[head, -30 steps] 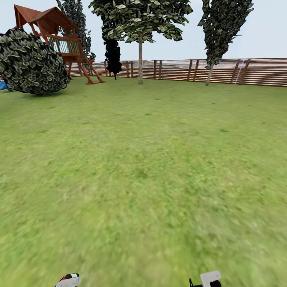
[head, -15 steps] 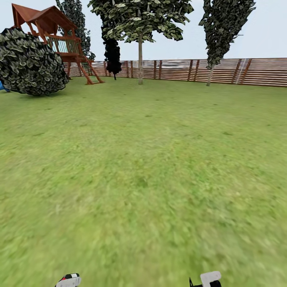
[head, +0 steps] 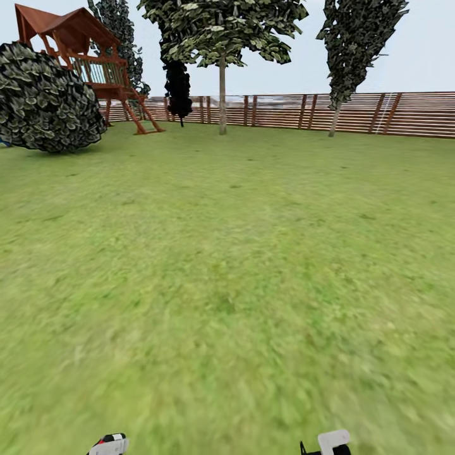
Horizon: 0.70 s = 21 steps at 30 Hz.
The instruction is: In the garden, pick up the pesticide atomizer on the floor and spray pesticide onto both trees until each tree trunk is fully covered.
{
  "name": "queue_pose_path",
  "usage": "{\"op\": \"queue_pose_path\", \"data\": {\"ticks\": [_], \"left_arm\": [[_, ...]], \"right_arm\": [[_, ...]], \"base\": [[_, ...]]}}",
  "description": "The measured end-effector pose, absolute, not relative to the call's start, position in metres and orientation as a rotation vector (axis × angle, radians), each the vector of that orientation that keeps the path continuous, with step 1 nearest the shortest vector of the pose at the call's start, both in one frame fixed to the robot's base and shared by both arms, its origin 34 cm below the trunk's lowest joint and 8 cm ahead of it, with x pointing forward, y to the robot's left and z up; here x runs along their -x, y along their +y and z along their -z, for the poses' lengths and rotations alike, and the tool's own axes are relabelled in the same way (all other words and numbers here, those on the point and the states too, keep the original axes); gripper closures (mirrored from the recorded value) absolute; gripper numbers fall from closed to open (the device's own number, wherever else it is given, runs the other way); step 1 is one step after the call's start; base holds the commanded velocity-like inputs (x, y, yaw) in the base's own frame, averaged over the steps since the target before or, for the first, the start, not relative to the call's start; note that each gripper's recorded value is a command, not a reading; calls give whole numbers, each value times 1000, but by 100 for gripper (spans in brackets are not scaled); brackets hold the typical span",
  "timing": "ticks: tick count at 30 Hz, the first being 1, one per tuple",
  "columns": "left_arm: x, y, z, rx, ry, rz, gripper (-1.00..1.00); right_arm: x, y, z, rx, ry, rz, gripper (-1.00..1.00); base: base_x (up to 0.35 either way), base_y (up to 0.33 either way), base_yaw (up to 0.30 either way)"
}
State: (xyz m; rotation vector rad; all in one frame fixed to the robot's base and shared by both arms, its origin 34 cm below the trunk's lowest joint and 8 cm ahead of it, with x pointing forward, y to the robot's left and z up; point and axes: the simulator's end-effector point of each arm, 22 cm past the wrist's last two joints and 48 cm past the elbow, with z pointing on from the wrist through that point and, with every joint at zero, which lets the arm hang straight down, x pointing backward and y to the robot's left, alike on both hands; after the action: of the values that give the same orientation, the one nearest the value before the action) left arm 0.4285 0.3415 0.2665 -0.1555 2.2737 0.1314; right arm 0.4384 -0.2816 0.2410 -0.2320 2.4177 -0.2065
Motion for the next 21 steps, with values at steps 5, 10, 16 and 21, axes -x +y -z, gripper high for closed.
{"op": "queue_pose_path", "data": {"ticks": [5, 10, 16, 21], "left_arm": [[-428, 342, -267, 155, 2274, -132, 100], [-428, 342, -267, 157, 2274, -132, 100], [-428, 342, -267, 156, 2274, -132, 100], [-428, 342, -267, 156, 2274, -132, 100]], "right_arm": [[-438, -282, -241, 232, 2418, 206, -100], [-438, -282, -241, 232, 2418, 207, -100], [-438, -282, -241, 232, 2418, 206, -100], [-438, -282, -241, 232, 2418, 206, -100]], "base": [[338, 0, 0], [338, 0, 0], [338, 0, 0], [338, 0, 0]]}}
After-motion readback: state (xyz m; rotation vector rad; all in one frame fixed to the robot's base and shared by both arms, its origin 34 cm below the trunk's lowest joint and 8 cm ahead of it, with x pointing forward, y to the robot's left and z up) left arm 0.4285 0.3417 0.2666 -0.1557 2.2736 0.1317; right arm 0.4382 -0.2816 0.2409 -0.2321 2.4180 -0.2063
